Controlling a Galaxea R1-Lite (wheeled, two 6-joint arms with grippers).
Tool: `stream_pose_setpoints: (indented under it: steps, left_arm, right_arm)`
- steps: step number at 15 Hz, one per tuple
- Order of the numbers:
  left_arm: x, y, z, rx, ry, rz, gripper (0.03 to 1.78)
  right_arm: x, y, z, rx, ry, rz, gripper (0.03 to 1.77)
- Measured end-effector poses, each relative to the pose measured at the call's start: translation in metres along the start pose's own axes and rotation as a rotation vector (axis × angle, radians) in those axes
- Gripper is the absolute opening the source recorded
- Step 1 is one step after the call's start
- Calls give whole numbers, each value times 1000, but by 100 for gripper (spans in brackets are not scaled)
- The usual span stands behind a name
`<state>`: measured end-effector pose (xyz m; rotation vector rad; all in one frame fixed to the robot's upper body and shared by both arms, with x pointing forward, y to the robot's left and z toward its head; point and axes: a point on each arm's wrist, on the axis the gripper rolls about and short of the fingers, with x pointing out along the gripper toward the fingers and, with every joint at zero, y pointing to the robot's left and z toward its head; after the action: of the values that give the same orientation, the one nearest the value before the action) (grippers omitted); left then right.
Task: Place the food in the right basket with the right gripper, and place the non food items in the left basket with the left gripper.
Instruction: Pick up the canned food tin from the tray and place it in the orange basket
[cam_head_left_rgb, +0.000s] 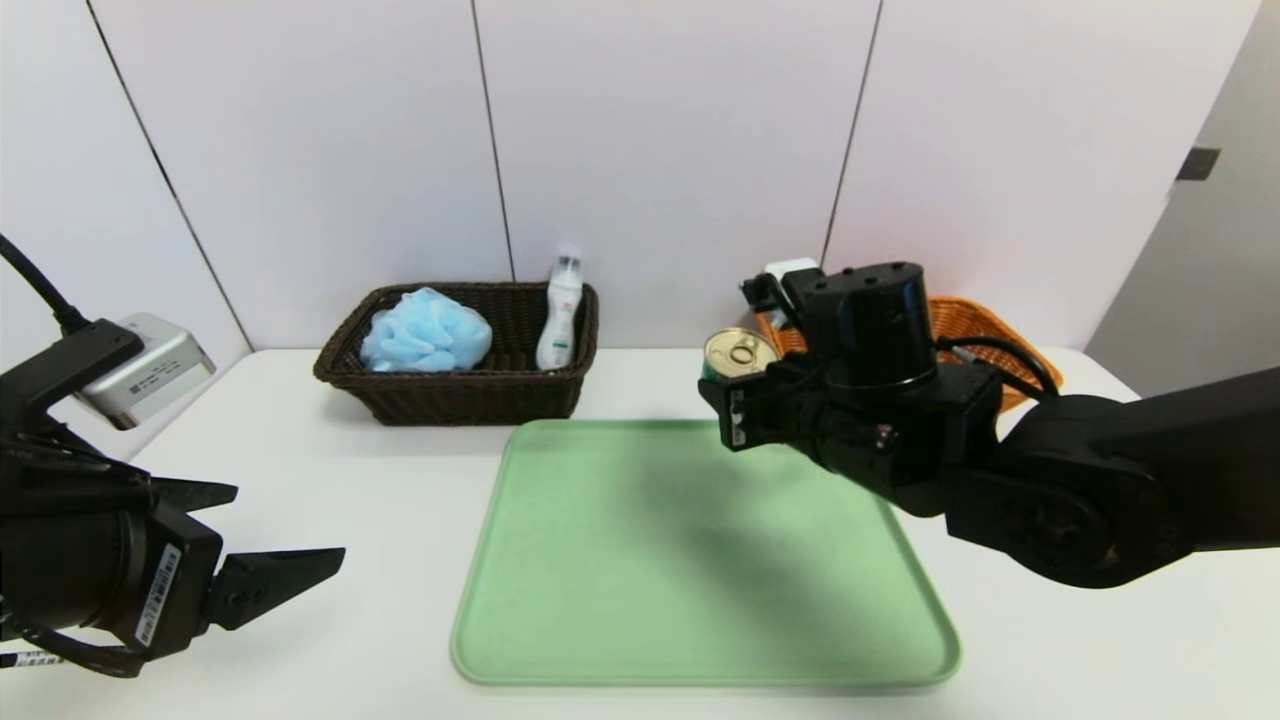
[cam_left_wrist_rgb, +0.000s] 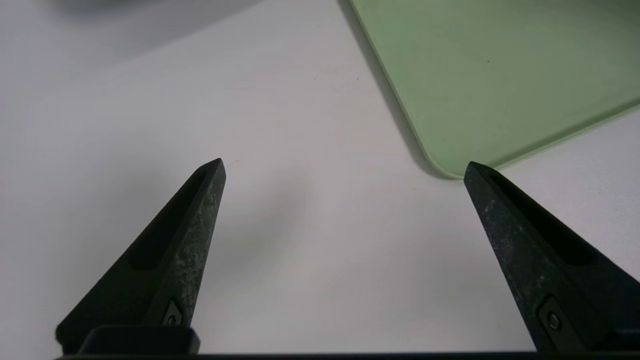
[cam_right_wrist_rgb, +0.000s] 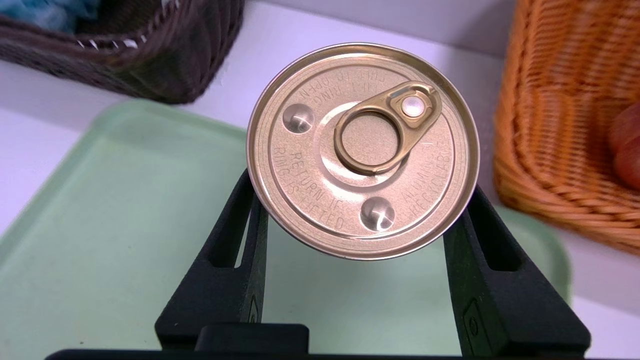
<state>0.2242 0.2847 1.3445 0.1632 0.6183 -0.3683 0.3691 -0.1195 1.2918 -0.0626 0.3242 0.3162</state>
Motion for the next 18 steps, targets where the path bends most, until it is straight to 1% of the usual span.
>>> stream_pose_setpoints:
  steps: [2, 4, 7, 9, 12, 16, 18]
  left_arm:
    - [0, 0, 1, 0, -3, 0, 169]
    - [-1, 0, 1, 3, -6, 0, 169]
    - [-1, 0, 2, 5, -7, -1, 169]
    - [-1, 0, 2, 5, -8, 1, 169]
    - [-1, 0, 2, 5, -7, 2, 169]
    - [-1, 0, 2, 4, -7, 3, 169]
    - [-1, 0, 1, 1, -5, 4, 169]
  right_arm:
    - [-10, -12, 14, 14, -46, -23, 97]
    - [-15, -29, 27, 39, -87, -64, 97]
    - [-13, -66, 44, 65, -123, -166, 97]
    - [-8, -97, 50, 86, -108, -250, 97]
    - [5, -143, 54, 118, -92, -339, 97]
    - [25, -188, 53, 148, -45, -435, 97]
    - [35, -208, 47, 166, 23, -472, 97]
